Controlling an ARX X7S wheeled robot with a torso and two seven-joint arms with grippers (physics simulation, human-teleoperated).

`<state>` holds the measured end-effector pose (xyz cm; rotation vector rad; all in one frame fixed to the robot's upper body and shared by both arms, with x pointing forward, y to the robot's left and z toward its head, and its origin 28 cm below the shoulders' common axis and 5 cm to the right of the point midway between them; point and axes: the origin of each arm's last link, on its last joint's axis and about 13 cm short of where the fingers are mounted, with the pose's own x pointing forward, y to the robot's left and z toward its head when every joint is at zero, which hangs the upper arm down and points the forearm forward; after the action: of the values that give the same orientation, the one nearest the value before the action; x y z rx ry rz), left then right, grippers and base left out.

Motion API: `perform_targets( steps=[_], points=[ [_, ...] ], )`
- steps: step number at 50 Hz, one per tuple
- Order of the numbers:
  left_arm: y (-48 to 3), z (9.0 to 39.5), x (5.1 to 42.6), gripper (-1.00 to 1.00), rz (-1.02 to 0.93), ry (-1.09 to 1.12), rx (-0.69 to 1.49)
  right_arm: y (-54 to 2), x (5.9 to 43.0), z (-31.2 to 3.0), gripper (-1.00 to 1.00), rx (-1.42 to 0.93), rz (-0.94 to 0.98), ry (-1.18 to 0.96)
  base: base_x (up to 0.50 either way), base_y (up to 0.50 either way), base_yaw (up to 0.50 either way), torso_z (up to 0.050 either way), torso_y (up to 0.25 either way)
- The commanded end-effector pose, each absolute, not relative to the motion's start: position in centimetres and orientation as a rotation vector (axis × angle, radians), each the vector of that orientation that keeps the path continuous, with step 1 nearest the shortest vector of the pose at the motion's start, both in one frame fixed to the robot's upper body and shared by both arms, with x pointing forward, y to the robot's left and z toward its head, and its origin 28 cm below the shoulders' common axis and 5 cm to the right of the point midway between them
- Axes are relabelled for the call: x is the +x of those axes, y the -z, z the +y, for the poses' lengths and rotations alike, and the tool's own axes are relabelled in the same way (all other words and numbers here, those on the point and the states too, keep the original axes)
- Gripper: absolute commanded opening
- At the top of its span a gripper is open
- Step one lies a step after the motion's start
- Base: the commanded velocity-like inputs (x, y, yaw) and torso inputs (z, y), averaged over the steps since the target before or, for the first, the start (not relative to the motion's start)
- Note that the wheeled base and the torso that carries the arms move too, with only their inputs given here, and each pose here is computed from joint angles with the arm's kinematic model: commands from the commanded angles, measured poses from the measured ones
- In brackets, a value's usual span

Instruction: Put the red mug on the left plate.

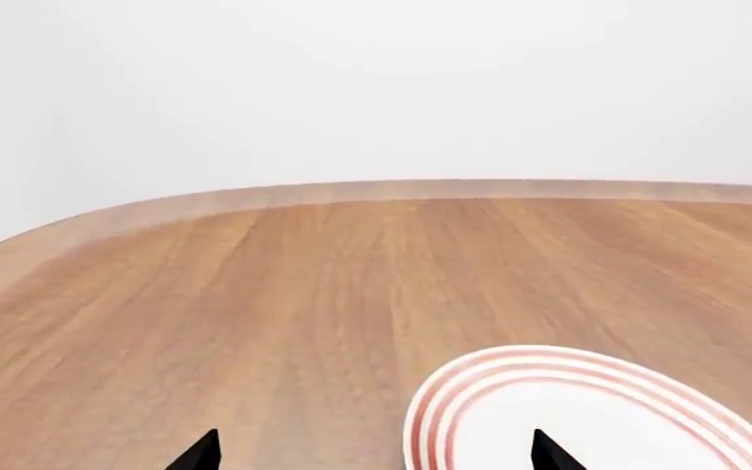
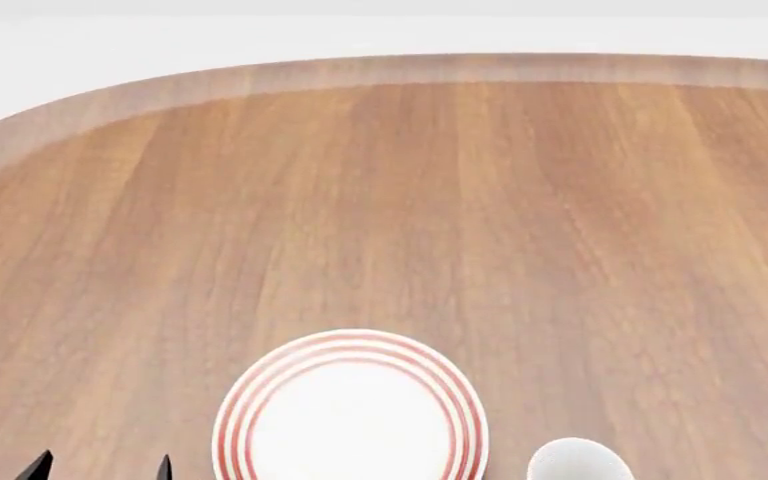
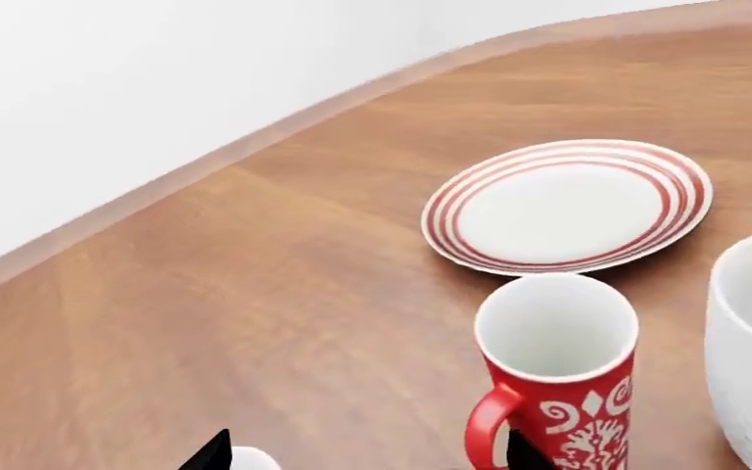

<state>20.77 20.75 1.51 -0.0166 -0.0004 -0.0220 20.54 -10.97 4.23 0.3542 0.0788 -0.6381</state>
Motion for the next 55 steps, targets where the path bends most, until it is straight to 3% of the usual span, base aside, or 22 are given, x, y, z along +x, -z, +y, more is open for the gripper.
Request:
perform_targets(
  steps=[1,16,55],
  points=[
    [-1.5,20.8,20.7,1.0,-0.001,0.024,-0.019,-4.4,20.8,-11.5,1.0,0.398,0.08,0.702,0.0,0.0,0.0,0.0,0.0],
    [-1.5,20.7,20.7,1.0,0.002,0.027,-0.014,-4.8,23.9,-11.8,1.0,0.433,0.139,0.739,0.0,0.0,0.0,0.0,0.0],
    [-1.4,20.7,20.8,1.0,0.004,0.028,-0.011,-6.8,25.6,-13.6,1.0,0.616,0.298,0.883,0.0,0.0,0.0,0.0,0.0]
  ],
)
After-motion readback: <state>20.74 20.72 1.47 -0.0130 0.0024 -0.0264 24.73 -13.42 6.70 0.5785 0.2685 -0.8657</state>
